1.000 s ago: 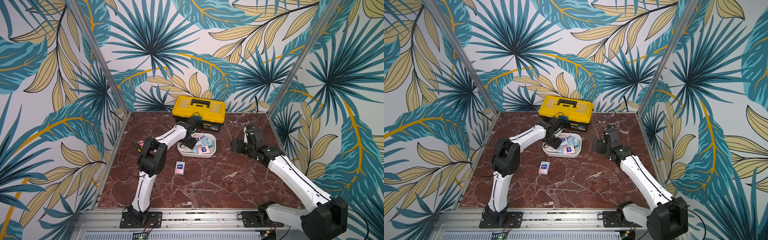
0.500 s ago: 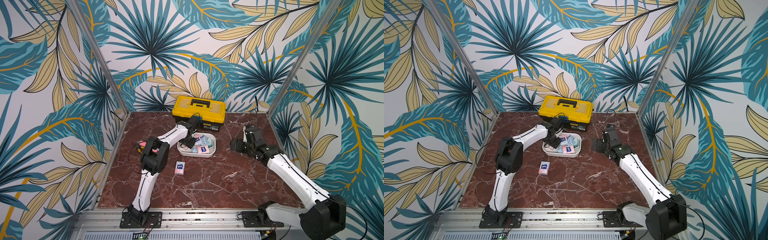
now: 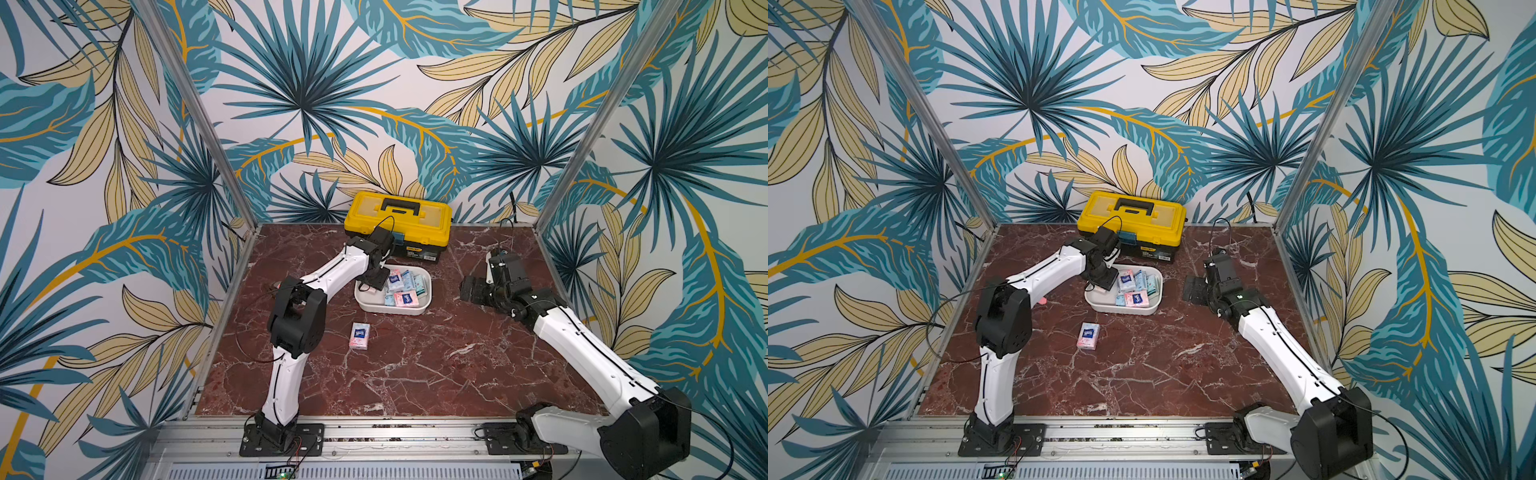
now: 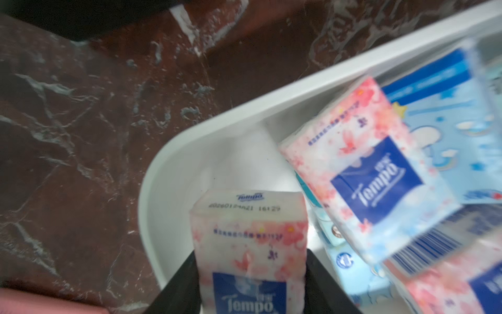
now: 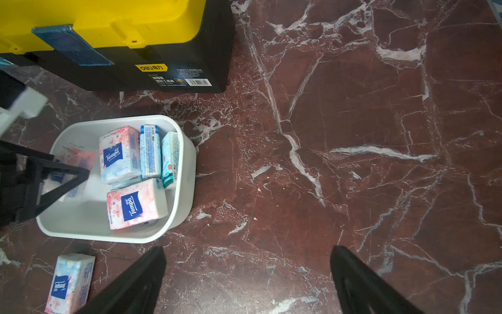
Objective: Take the pocket tissues out of the storage box
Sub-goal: Pick up the pocket tissues from the storage box, then place the pocket tissues at the center of the board, then pick up the pocket tissues from the storage box.
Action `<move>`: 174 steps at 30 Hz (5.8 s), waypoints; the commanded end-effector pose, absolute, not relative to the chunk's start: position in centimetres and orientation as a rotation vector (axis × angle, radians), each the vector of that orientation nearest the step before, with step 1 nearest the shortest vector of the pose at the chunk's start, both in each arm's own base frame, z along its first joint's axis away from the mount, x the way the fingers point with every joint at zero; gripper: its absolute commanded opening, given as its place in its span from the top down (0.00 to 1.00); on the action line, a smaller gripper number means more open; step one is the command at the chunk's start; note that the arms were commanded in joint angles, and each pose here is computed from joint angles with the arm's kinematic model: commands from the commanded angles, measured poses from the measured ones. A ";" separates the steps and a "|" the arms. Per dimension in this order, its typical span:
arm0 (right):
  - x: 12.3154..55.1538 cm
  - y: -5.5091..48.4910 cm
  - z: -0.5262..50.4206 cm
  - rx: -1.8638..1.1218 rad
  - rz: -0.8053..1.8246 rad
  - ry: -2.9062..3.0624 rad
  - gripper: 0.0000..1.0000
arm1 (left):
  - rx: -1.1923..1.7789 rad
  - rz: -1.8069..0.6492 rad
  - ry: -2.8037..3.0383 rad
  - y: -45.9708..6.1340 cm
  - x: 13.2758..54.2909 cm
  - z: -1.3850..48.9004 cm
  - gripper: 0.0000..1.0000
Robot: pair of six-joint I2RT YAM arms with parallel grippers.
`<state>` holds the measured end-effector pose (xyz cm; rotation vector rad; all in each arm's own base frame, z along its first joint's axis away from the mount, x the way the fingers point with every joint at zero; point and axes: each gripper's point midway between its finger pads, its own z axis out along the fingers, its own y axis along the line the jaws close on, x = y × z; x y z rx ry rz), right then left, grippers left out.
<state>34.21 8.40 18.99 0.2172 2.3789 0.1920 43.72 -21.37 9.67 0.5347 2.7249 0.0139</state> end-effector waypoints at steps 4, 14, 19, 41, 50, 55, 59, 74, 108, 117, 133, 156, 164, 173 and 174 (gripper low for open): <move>34.0 8.2 18.9 0.252 0.198 2.387 0.01 | 0.360 -0.094 2.675 -20.8 41.8 14.0 0.44; 33.7 8.5 17.8 0.295 0.224 2.416 0.01 | 0.162 -0.215 2.639 -21.2 35.7 17.7 0.46; 33.5 8.7 17.2 0.316 0.243 2.435 0.01 | 0.106 -0.299 2.662 -23.2 32.6 16.7 0.48; 31.6 8.1 16.8 0.374 0.266 2.424 0.01 | 0.062 -0.371 2.889 -27.2 27.0 6.2 0.49; 30.8 8.0 16.2 0.394 0.278 2.439 0.01 | 0.049 -0.320 2.926 -27.0 26.9 4.3 0.49; 30.5 7.8 15.9 0.395 0.273 2.442 0.01 | 0.034 -0.286 2.928 -26.7 27.1 4.0 0.47; 30.4 7.9 15.8 0.386 0.274 2.449 0.01 | 0.029 -0.267 2.934 -26.5 27.0 3.7 0.41; 30.1 8.2 17.1 0.326 0.279 2.472 0.01 | 0.028 -0.363 2.862 -26.9 27.3 6.8 0.28; 41.3 27.1 15.4 -0.108 0.408 2.596 0.02 | -0.177 -0.337 2.114 -16.0 29.6 21.1 0.00; 43.8 29.2 11.7 -0.185 0.271 2.642 0.08 | -0.123 -0.377 2.036 -15.3 29.4 21.8 0.00; 45.3 30.5 6.9 -0.256 0.179 2.699 0.26 | -0.146 -0.321 2.046 -14.1 29.7 21.0 0.00; 44.6 30.4 11.6 -0.207 0.192 2.625 0.45 | -0.109 -0.319 2.031 -14.2 29.7 21.1 0.00; 42.3 29.2 15.2 -0.140 0.217 2.582 0.45 | 0.138 -0.346 1.974 -16.1 29.2 22.4 0.00; 36.5 27.1 16.7 -0.059 0.242 2.584 0.45 | 0.518 -0.393 1.818 -19.2 27.5 23.7 0.00; 35.8 26.9 16.7 -0.049 0.244 2.587 0.45 | 0.551 -0.390 1.802 -19.4 27.3 23.7 0.00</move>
